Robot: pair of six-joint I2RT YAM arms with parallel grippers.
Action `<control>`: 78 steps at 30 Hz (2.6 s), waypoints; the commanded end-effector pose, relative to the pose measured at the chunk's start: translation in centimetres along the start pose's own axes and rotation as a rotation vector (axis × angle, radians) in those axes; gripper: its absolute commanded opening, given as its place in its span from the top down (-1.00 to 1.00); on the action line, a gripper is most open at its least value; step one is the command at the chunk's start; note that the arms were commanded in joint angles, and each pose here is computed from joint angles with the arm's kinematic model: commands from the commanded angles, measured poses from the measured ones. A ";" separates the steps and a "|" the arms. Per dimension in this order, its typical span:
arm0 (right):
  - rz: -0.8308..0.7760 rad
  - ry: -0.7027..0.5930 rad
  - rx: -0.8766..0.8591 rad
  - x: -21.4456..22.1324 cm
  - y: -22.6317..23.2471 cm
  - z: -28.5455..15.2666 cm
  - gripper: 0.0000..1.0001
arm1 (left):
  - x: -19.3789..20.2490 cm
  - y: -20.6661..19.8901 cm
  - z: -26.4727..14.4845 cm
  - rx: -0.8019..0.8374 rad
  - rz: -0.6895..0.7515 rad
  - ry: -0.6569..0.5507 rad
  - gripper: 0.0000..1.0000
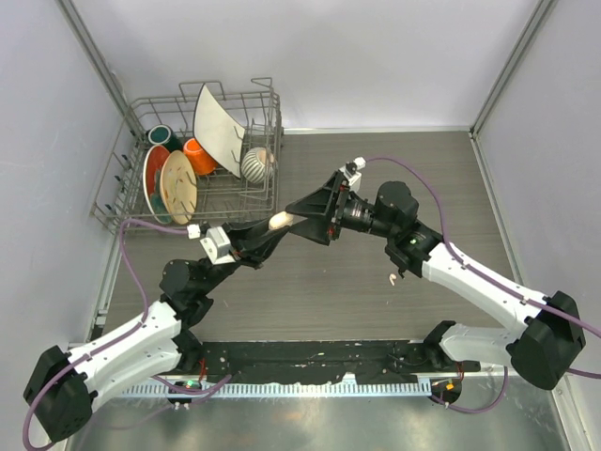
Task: Insert the wireless bluetooth earbuds into the charging case
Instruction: Pick up the charging case at the center of the board.
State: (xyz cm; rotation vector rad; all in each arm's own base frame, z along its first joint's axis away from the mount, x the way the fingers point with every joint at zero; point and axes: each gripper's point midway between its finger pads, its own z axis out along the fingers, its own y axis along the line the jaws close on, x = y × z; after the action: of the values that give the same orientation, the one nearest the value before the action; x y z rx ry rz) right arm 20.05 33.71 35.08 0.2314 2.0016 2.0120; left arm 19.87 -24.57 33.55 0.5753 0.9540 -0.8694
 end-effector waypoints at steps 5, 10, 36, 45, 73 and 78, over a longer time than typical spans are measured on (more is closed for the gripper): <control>-0.028 0.042 -0.082 0.8 2.0 0.5 -0.57 | -2.3 -0.8 0.4 0.045 0.013 -0.086 1.00; -0.001 0.071 -0.123 1.3 2.6 0.8 -0.33 | -2.1 -0.7 0.5 0.043 0.009 -0.083 1.00; 0.010 0.093 -0.128 2.0 2.5 0.8 0.45 | -1.2 -0.4 0.9 0.030 -0.020 -0.065 0.89; 0.028 0.057 -0.109 1.6 1.7 0.7 0.93 | -1.0 -0.5 0.8 0.031 -0.032 -0.065 0.45; -0.872 -0.143 0.166 -0.8 0.7 -6.5 -0.53 | -1.3 -2.9 -0.1 0.160 -0.110 -0.219 1.00; -1.045 -0.062 0.232 -0.3 -0.1 -7.9 -0.53 | -2.0 -3.6 -0.1 0.200 -0.114 -0.230 1.00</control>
State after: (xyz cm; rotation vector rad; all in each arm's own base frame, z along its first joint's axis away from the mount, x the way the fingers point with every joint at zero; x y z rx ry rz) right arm 17.66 27.40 36.59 -0.3780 1.7277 1.3164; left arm 19.01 -27.44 29.22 0.5986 0.9883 -1.0960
